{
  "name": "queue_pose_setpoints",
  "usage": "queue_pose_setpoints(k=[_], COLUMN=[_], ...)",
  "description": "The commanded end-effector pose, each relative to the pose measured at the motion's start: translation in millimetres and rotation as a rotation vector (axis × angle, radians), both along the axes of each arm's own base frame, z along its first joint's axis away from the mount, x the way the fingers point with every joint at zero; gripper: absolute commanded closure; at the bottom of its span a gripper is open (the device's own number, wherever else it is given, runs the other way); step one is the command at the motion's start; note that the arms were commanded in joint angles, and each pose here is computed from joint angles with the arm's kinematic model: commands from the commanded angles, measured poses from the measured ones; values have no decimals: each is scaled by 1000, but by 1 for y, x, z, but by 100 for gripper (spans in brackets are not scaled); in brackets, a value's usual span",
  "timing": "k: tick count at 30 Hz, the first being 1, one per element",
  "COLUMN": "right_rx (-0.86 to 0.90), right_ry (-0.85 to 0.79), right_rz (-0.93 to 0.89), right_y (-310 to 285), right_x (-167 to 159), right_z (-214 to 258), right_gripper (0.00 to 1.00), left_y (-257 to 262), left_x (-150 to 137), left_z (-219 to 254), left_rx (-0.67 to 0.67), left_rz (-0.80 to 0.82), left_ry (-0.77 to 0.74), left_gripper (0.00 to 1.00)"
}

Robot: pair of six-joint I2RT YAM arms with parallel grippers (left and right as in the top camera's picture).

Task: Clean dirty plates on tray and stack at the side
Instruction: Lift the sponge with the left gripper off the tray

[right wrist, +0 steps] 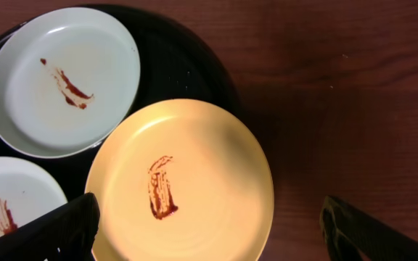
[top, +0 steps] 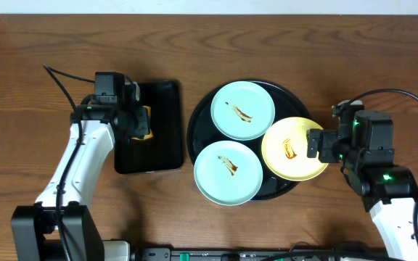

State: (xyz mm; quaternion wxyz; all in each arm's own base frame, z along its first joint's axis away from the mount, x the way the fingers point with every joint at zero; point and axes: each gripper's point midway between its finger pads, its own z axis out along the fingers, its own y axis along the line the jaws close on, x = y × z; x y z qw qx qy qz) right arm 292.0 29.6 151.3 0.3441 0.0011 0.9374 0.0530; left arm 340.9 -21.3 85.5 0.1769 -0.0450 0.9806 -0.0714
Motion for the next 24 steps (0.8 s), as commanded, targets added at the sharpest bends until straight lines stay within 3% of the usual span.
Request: queue_pose_setpoints(k=[1, 17, 24], right_rx=[12, 11, 10], right_ry=[-11, -4, -4], right_rz=[8, 8, 8], right_y=[4, 4, 4], right_x=[2, 1, 1], right_z=[7, 6, 6], right_gripper=[5, 5, 5], left_y=[0, -4, -43], left_x=[2, 3, 1], left_z=[5, 6, 22], left_rx=[-9, -29, -323], left_rz=[-5, -12, -87], left_ry=[-13, -17, -31], left_gripper=[93, 92, 93])
